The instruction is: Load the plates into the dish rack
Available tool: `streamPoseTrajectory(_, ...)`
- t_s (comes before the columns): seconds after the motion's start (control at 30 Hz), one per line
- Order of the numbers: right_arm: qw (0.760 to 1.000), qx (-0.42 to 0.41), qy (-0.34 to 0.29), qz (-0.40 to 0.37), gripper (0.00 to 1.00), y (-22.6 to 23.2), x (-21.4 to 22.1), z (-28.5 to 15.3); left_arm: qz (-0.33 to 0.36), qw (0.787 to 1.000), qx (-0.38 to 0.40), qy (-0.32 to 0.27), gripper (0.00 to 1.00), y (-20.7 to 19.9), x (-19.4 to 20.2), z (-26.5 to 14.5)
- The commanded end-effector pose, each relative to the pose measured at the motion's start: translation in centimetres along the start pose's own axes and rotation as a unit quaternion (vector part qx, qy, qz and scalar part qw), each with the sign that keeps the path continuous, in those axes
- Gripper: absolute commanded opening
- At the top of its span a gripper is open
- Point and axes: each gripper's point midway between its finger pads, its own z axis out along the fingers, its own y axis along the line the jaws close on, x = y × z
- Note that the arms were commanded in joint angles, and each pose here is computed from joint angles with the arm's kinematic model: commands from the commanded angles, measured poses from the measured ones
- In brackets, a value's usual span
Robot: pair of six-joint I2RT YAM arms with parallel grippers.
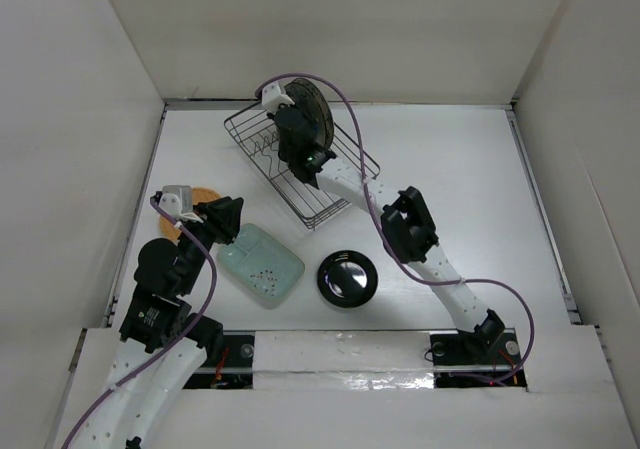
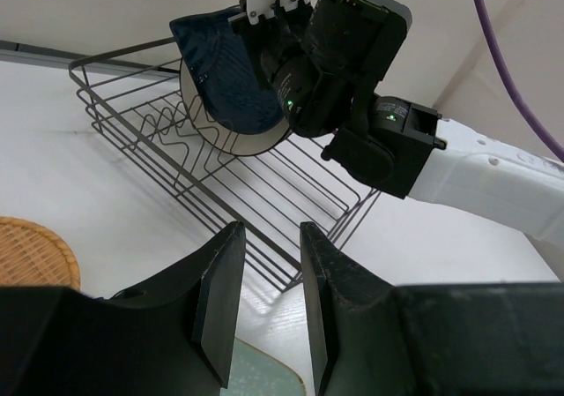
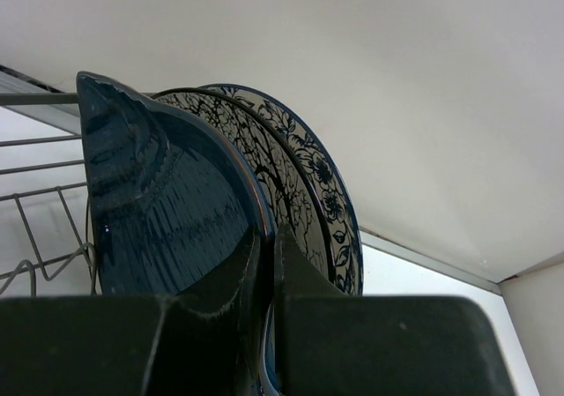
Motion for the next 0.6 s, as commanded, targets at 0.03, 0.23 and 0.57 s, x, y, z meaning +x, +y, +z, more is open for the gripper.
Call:
streamPoseTrajectory(0.03,0.997,0.036,-0.044,0.044,0.00,-1.2,-2.9,-0.9,-0.003,1.000,0.016,-0.019,0.28,-0.9,-1.2,0.2)
streamPoseTrajectory(0.23,0.998,0.048,-0.039,0.001,0.00,1.8,-1.4,-1.9,-0.003,1.000,0.015,-0.019,0.28,-0.8,-1.2,0.3)
streamPoseTrajectory(0.57,0.998,0.014,-0.033,0.044,0.25,3.4,-0.7,-2.0,-0.002,1.000,0.010,-0.019,0.28,-0.7,-1.2,0.3)
